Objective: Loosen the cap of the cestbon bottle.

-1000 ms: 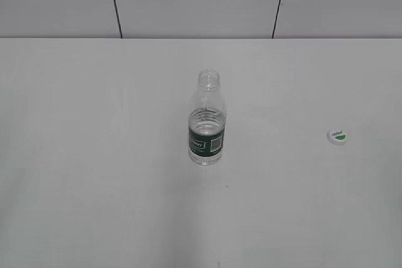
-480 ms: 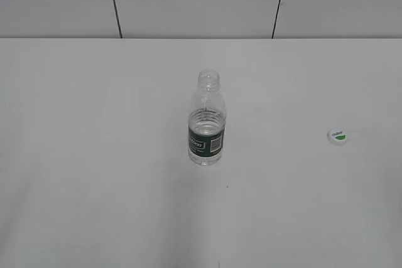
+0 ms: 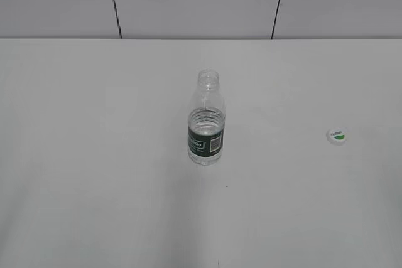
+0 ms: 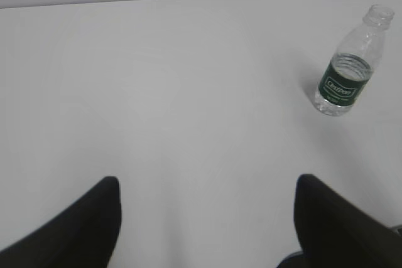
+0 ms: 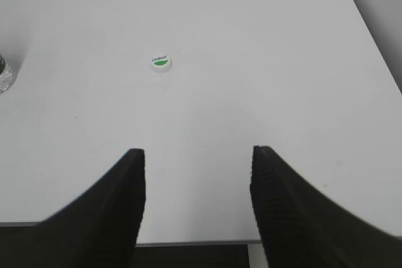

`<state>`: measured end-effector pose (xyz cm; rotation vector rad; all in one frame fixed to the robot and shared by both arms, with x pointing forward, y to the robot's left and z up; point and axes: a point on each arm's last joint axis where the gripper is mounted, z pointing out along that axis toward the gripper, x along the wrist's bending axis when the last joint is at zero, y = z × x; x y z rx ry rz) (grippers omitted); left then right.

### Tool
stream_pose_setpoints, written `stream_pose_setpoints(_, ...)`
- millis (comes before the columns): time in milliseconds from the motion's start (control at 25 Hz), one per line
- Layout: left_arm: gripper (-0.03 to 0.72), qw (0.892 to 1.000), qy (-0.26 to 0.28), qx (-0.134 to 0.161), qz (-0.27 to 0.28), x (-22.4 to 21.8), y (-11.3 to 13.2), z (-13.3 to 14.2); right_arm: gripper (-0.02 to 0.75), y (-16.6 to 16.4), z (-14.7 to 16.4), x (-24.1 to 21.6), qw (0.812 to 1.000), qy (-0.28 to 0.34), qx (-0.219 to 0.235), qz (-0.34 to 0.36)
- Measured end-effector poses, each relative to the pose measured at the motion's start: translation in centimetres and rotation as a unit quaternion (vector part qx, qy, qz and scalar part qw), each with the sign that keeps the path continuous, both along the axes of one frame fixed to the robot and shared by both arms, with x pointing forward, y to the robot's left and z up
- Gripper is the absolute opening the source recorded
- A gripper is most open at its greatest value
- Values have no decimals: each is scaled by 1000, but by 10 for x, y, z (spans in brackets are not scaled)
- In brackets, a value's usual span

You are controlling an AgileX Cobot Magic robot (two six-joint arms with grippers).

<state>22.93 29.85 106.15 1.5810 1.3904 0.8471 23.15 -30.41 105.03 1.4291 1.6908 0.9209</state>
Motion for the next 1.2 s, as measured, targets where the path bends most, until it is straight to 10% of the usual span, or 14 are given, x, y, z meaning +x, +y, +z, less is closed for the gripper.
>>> stream_pose_setpoints(440,508,995,-1,8,103,0,0,0,417,-2,0,0,999,-2,-13,-50)
stream_pose_setpoints(1200,507,993,-1,24,118,0,3,0,417,0,0,0,999,-1,2,-54)
